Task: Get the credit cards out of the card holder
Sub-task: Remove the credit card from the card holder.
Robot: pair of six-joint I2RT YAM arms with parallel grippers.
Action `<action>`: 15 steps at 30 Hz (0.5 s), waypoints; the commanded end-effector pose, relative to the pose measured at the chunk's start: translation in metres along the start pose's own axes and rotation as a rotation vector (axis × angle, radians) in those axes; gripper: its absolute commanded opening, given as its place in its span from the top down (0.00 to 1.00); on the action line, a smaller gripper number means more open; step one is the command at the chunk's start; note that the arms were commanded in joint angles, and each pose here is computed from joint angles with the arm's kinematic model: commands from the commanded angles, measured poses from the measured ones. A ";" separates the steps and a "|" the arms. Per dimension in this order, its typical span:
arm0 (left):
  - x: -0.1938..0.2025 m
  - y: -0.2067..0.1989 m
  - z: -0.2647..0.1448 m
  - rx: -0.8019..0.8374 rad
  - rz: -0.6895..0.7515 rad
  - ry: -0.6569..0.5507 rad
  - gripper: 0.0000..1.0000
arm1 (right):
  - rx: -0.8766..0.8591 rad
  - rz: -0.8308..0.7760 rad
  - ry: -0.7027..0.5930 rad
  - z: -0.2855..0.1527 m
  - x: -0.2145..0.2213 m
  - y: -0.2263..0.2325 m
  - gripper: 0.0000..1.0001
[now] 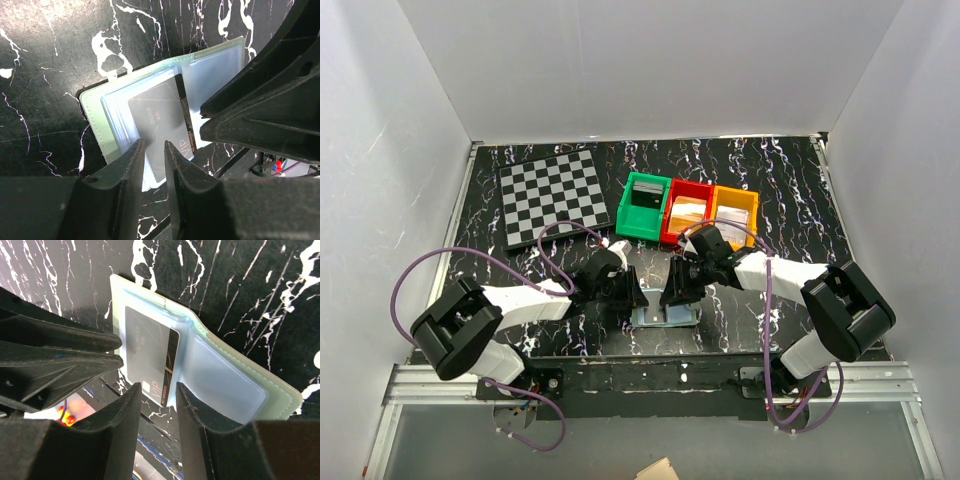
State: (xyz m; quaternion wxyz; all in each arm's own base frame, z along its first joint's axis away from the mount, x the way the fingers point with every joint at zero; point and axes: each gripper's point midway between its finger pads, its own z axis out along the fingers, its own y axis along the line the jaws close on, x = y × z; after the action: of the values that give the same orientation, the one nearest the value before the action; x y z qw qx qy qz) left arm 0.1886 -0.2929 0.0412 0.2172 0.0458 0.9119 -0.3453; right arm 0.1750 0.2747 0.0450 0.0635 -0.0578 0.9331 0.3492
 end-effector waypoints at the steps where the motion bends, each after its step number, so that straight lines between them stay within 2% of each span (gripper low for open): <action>1: 0.003 0.006 0.003 -0.012 -0.010 0.003 0.79 | -0.072 -0.002 -0.024 -0.002 -0.006 0.014 0.58; 15: 0.013 0.021 0.006 -0.054 -0.029 0.020 0.83 | -0.052 0.035 -0.003 0.005 -0.001 0.000 0.59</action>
State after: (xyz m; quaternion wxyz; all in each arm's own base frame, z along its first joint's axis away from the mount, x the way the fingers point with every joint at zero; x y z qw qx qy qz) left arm 0.1882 -0.2927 0.0332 0.2124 0.0369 0.9136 -0.3449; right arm 0.1757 0.2772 0.0439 0.0585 -0.0434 0.9271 0.3675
